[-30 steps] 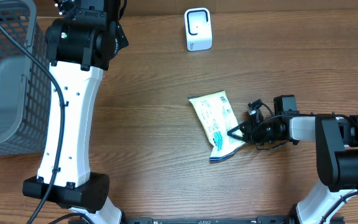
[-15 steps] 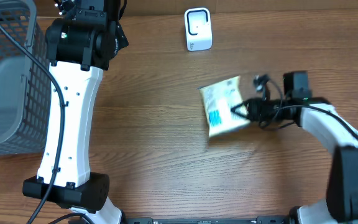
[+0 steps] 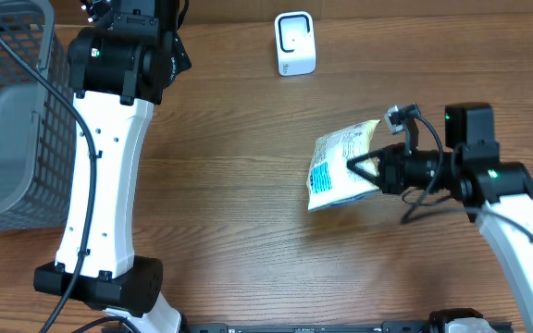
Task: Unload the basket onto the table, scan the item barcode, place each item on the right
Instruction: 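Grasp the yellow bag's lower corner and lift it with the right gripper, then raise the yellow bag and swing it toward the white scanner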
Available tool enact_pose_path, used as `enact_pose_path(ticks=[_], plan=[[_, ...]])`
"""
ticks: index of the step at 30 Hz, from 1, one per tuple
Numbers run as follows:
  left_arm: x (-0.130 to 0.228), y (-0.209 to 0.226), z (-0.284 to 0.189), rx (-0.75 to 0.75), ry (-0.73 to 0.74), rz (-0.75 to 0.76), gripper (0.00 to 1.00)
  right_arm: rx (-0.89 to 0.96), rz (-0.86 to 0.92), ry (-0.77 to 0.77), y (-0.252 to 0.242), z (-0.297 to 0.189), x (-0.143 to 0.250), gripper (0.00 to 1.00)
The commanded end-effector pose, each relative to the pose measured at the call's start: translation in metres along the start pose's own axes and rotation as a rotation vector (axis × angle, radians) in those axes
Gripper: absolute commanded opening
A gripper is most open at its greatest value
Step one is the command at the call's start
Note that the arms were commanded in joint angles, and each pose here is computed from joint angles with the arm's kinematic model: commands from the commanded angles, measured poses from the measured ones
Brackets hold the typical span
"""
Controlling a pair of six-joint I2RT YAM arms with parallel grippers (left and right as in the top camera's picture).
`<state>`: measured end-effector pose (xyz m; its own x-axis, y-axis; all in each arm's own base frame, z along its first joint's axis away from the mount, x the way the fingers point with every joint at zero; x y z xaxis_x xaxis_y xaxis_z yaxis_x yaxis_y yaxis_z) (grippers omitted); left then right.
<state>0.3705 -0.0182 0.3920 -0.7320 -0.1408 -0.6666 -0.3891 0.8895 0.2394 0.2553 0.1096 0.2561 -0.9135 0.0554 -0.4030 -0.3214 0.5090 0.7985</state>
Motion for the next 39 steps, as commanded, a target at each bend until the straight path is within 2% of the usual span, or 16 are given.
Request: enact_pose_path(ticks=[1, 16, 39], plan=[[-0.002, -0.003, 0.001, -0.005, -0.007, -0.014, 1.0, -0.04, -0.105, -0.037, 0.032, -0.017, 0.007, 0.04], [-0.002, -0.003, 0.001, -0.005, -0.007, -0.014, 1.0, -0.072, -0.145, -0.032, 0.068, -0.039, 0.042, 0.04], [-0.002, -0.003, 0.001, -0.005, -0.007, -0.014, 1.0, -0.125, -0.343, -0.031, 0.082, -0.034, 0.043, 0.04]])
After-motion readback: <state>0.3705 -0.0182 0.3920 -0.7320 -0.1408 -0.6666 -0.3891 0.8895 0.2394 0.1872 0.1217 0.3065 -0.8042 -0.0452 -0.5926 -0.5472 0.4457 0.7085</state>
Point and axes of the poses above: each gripper's point midway between its finger pads, its own z axis out along the fingers, its own y axis along the line the jaws close on, x = y × z, the point moved 7 cm from there along -z, back along the fingers, and after that the axes turned 12 degrees about z, right-handed, at the moved point
